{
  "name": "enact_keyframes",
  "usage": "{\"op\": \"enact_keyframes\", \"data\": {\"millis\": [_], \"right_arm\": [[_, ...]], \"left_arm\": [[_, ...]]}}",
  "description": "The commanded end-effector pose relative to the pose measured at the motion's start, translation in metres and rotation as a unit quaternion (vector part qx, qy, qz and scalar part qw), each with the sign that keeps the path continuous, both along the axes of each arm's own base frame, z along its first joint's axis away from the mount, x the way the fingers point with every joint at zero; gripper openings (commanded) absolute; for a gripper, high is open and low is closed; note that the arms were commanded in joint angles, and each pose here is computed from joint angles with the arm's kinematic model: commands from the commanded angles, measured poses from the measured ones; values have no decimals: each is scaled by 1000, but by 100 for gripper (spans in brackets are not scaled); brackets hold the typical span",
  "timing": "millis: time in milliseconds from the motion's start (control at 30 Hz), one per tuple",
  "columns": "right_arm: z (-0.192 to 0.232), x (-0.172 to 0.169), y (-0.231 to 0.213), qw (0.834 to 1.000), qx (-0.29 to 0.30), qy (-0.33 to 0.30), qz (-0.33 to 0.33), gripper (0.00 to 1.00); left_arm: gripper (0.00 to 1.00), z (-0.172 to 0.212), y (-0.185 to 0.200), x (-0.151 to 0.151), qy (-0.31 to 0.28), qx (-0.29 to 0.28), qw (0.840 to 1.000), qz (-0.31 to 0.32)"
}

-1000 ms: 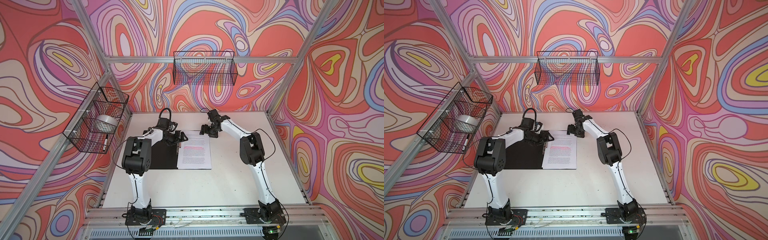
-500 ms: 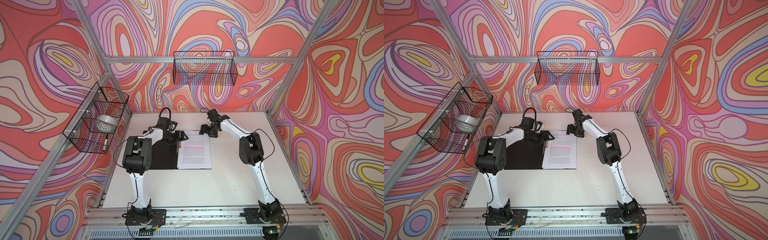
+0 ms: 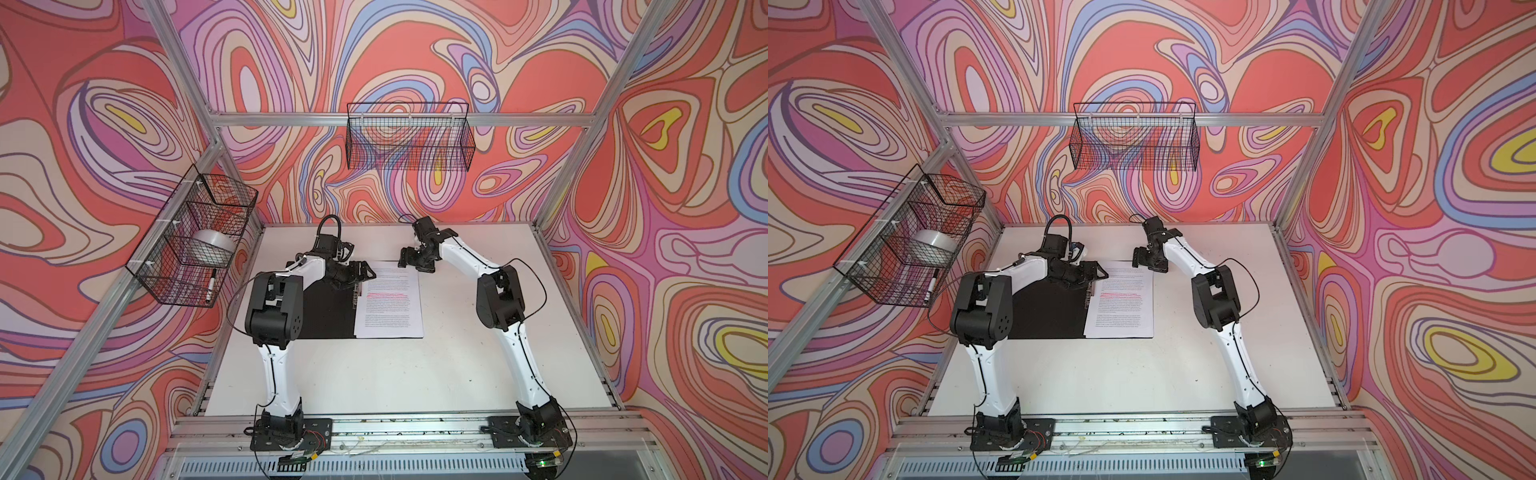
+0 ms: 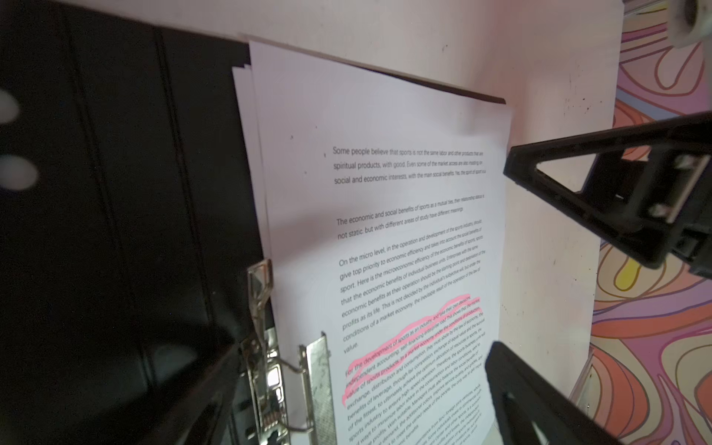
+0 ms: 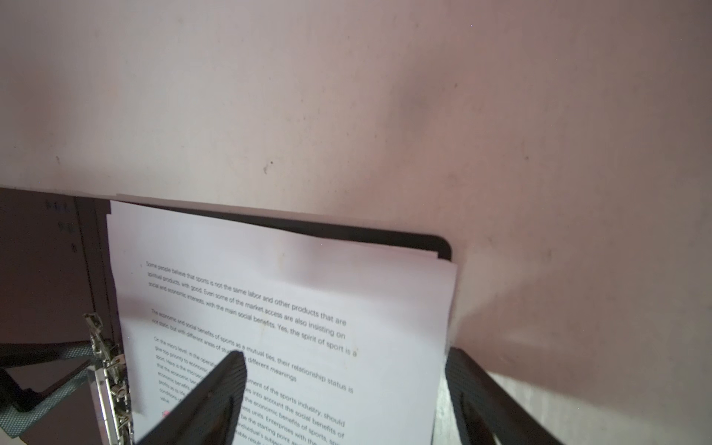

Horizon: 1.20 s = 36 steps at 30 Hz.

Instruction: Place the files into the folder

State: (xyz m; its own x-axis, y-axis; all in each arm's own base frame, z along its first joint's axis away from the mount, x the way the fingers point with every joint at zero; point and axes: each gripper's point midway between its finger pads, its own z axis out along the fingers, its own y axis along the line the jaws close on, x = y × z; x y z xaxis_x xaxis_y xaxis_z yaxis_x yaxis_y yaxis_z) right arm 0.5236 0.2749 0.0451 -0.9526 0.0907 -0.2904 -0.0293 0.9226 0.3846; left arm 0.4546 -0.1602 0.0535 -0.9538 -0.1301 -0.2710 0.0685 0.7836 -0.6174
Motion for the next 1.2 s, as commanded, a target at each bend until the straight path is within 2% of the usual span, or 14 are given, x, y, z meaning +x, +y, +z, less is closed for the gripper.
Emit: {"op": "enact_keyframes", "data": {"millis": [0,433,667,833,933,1067,1167], "right_arm": [[-10,5,3,1000,-2,0,0,86],[-11,3,18,999,31,9,18,86],[14,10,14,999,32,-23,6,87],[69,17,0,996,20,-91,-18,87],[103,15,-4,992,27,-121,-24,87],[127,-1,-9,991,39,-126,-28,85],[126,-25,-20,992,43,-108,-45,83]], "left_arm": [[100,-12,4,1,17,4,1000,7],[100,-14,3,3,22,-3,1000,9],[100,-13,7,5,22,-3,1000,14],[100,11,19,7,1,0,1000,22],[100,38,26,7,-26,5,999,21],[100,71,35,1,-62,27,998,17],[100,82,42,-10,-65,40,997,27]]}}
